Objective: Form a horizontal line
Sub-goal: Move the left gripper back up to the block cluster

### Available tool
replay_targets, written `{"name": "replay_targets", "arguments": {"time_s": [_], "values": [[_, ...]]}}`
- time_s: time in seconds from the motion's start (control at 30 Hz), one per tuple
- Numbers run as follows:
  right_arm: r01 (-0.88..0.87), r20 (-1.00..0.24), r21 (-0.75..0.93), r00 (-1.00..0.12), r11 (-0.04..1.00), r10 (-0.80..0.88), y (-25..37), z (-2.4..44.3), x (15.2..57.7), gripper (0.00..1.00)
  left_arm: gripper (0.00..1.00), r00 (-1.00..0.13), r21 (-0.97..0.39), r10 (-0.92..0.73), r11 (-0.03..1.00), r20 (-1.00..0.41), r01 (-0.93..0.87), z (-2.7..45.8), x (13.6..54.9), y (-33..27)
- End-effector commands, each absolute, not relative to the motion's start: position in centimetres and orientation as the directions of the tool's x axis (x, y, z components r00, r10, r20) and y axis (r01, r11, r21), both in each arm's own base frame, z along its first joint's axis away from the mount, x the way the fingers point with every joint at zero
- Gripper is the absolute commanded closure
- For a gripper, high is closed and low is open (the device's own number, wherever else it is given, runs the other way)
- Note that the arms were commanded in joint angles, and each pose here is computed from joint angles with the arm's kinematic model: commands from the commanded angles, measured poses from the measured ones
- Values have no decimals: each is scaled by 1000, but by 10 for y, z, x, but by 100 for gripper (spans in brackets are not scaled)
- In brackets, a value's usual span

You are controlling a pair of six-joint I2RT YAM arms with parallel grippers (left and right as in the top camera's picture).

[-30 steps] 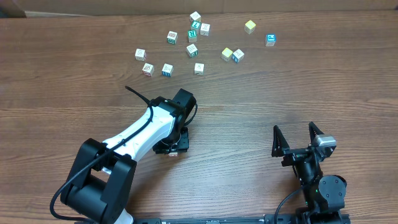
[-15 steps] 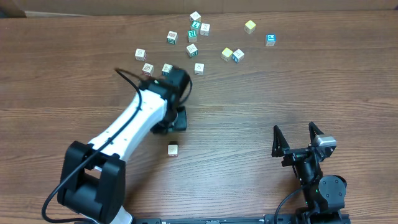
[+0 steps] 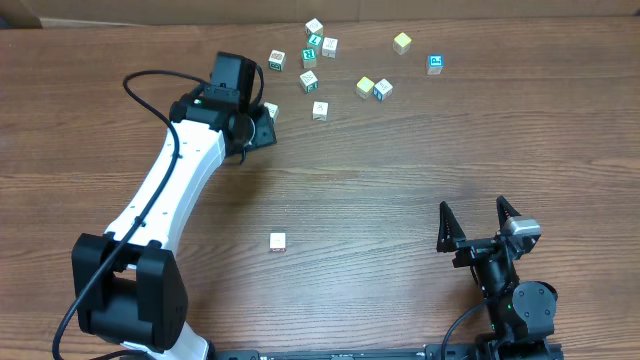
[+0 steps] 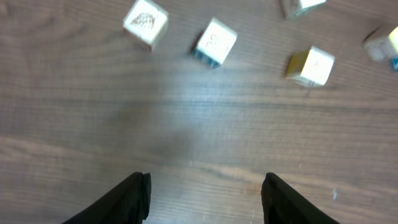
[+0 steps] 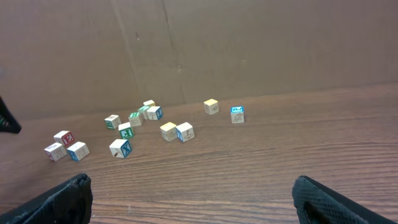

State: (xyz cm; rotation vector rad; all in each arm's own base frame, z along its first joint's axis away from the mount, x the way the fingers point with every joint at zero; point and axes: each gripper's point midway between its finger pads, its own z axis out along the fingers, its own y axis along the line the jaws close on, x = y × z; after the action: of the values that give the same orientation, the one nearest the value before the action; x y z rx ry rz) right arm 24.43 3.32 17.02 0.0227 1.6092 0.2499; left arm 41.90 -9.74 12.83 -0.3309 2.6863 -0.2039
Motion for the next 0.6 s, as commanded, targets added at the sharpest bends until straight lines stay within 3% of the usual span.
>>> {"name": "replay_targets", "arguments": {"time_s": [0.0,0.27,0.4,0.57], "values": [[-140,-986,167,-56,976,160,34,168,245,0,44,-832,-201,-244,966,-498,-163,151,441,-96],[-140,-986,167,-56,976,160,34,168,245,0,42,-740,-112,-255,965,-623,-239,157,471,-73],[-140,-986,167,-56,976,160,34,168,245,0,40,-757,-44,-166,983,-632,-178,140,483,-73],[-140,-986,167,-56,976,160,34,168,245,0,31,-776,53,-17,996,-631,-65,102,506,-76]]}}
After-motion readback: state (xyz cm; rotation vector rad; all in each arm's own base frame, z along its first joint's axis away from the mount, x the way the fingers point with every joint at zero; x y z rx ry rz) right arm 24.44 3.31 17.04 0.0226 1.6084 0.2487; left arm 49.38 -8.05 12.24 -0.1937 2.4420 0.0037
